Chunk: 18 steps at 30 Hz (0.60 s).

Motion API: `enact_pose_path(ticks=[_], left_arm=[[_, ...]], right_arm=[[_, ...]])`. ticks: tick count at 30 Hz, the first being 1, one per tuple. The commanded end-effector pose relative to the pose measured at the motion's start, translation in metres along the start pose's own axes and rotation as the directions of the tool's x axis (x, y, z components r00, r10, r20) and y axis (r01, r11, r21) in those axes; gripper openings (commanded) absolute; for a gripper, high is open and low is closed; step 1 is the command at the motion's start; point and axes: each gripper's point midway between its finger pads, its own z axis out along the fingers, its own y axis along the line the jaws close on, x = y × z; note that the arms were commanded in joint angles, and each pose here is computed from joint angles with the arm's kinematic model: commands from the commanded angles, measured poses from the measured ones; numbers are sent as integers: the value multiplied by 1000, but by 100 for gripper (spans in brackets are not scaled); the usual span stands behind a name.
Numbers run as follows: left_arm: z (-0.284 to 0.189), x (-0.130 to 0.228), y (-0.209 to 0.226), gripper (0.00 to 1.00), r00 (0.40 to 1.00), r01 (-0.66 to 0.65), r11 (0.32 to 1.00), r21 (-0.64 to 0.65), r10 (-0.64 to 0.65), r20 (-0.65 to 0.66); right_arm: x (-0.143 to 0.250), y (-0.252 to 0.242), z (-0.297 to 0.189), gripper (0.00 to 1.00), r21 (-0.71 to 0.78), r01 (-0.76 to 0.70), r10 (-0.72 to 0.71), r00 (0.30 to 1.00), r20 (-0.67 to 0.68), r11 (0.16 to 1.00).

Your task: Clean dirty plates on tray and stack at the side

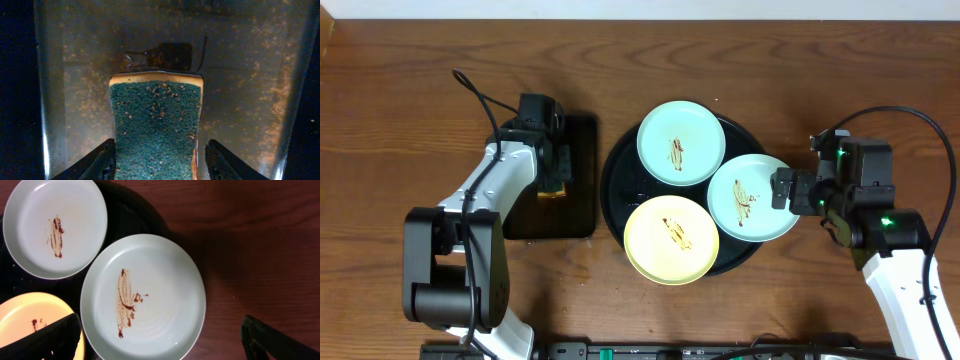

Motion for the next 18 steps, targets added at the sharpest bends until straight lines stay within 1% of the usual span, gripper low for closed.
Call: enact_pose_path(ticks=[1,4,9,14,18], left_arm=[[6,8,3,57,1000,-12,1000,-15,12,-21],[8,12,3,53,999,-13,1000,-17,12,-32],[12,22,5,52,998,-13,1000,-20,12,-54],[12,21,4,41,999,-13,1000,-19,12,-50],[12,21,4,30,999,-13,1000,-19,12,-49]], right_arm=[[-6,1,-3,99,4,-9,9,1000,16,1000],[-6,1,-3,99,4,-9,9,1000,16,1000],[-6,1,-3,99,3,-9,9,1000,16,1000],[-6,1,-3,99,4,-9,9,1000,16,1000],[-6,1,-3,99,4,-9,9,1000,16,1000]])
